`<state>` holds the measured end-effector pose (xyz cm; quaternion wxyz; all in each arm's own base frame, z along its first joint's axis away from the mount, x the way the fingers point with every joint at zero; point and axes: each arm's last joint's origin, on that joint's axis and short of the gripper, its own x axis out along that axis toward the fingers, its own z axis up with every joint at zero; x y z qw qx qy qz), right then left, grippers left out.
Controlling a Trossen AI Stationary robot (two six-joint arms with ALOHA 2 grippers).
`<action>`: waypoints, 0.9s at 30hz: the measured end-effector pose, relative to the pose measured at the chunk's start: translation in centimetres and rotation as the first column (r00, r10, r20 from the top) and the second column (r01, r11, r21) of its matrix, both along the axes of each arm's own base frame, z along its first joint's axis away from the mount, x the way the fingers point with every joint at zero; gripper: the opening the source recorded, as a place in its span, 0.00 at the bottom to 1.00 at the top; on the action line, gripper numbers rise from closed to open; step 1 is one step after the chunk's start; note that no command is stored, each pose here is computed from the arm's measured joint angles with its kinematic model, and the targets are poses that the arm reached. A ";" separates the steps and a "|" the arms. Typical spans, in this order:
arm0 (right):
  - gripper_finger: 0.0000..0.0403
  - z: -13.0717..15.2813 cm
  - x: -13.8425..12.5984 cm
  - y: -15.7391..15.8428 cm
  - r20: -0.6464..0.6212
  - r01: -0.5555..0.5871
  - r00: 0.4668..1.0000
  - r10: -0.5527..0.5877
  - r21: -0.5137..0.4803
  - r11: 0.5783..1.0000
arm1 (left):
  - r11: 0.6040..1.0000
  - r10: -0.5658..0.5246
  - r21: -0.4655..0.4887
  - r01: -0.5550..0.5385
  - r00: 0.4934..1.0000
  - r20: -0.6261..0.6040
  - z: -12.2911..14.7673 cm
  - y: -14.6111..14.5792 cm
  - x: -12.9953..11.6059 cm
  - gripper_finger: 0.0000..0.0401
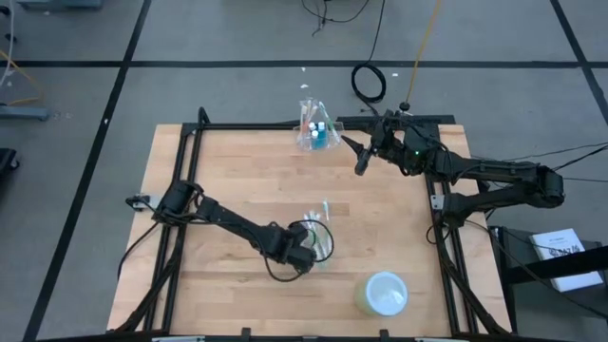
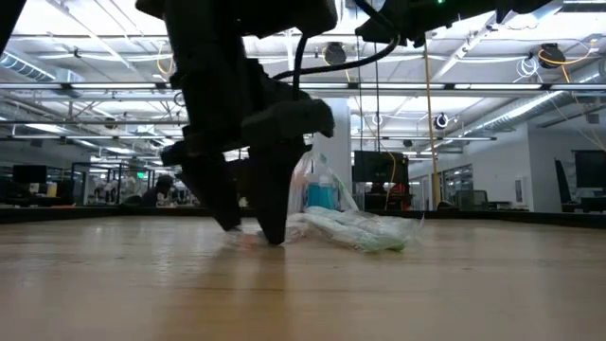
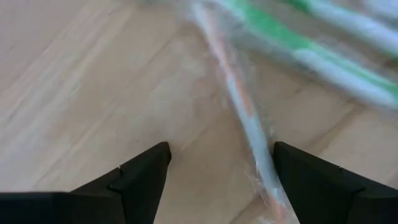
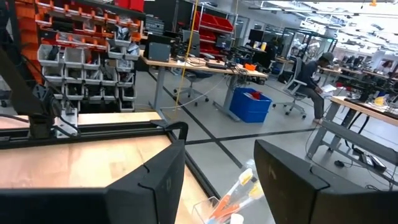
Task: Pick & Place toothbrushing station
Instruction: Put the orange toothbrush into the transparent organizer
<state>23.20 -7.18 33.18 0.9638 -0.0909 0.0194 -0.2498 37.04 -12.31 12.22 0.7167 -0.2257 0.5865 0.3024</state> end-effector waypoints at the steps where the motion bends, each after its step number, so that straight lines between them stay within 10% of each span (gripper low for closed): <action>1: 0.46 0.0 0.0 0.0 0.000 0.000 1.000 0.000 0.000 1.000 | 1.000 0.025 0.008 -0.025 0.999 -0.024 0.0 0.0 -0.3 0.74; 13: 0.45 -0.1 0.0 0.0 -0.018 -0.002 1.000 0.002 -0.012 1.000 | 0.948 0.235 0.299 -0.109 0.874 -0.426 2.3 2.0 -5.7 0.74; 27: 0.45 -0.2 0.0 0.0 -0.039 -0.004 0.999 0.003 -0.031 1.000 | 0.943 0.124 0.327 -0.059 0.975 -0.183 7.2 6.1 -4.3 0.74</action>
